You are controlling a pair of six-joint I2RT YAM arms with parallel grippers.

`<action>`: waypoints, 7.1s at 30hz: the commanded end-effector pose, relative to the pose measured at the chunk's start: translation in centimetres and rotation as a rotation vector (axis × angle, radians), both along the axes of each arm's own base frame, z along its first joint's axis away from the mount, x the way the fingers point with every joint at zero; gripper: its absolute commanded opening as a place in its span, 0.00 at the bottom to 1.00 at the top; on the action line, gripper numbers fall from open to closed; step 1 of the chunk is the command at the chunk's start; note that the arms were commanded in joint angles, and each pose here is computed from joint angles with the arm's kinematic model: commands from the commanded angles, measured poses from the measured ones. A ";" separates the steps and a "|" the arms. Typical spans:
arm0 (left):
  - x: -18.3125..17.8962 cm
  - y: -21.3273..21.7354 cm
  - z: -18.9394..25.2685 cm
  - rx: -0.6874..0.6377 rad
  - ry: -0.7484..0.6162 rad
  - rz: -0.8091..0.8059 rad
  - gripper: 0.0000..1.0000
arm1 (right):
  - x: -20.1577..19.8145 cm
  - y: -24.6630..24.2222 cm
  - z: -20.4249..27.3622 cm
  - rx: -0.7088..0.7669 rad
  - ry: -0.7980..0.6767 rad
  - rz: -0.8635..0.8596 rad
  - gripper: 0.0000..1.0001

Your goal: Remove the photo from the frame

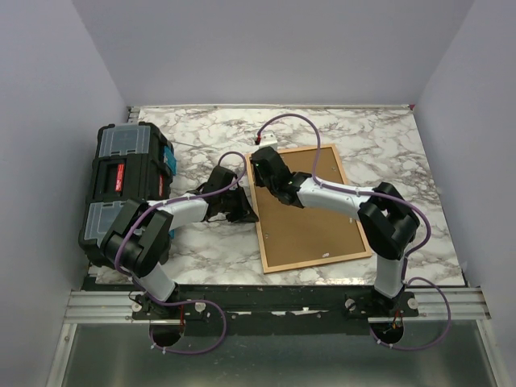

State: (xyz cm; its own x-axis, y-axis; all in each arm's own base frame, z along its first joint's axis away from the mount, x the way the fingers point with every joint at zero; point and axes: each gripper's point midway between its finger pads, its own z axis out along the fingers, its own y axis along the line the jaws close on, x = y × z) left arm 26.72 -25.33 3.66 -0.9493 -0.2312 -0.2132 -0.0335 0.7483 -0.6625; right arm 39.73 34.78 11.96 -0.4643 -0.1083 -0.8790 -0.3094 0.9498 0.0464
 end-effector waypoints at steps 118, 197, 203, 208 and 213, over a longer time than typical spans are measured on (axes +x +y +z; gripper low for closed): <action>2.7 0.1 12.8 -0.042 -0.271 -0.055 0.66 | -10.4 -15.6 6.3 0.093 0.058 -0.117 0.00; 2.7 10.2 35.4 0.132 -1.052 0.096 0.81 | -18.6 13.1 -15.9 0.371 0.947 0.264 0.57; 2.8 10.3 35.3 0.130 -1.047 0.097 0.80 | -18.5 12.3 -16.2 0.300 0.894 0.238 0.58; 2.8 10.3 35.3 0.128 -1.046 0.097 0.80 | -18.7 13.3 -13.5 0.309 0.810 0.348 0.67; 2.9 10.4 35.2 0.134 -1.044 0.104 0.80 | -18.6 12.7 -9.8 0.263 0.673 0.420 0.71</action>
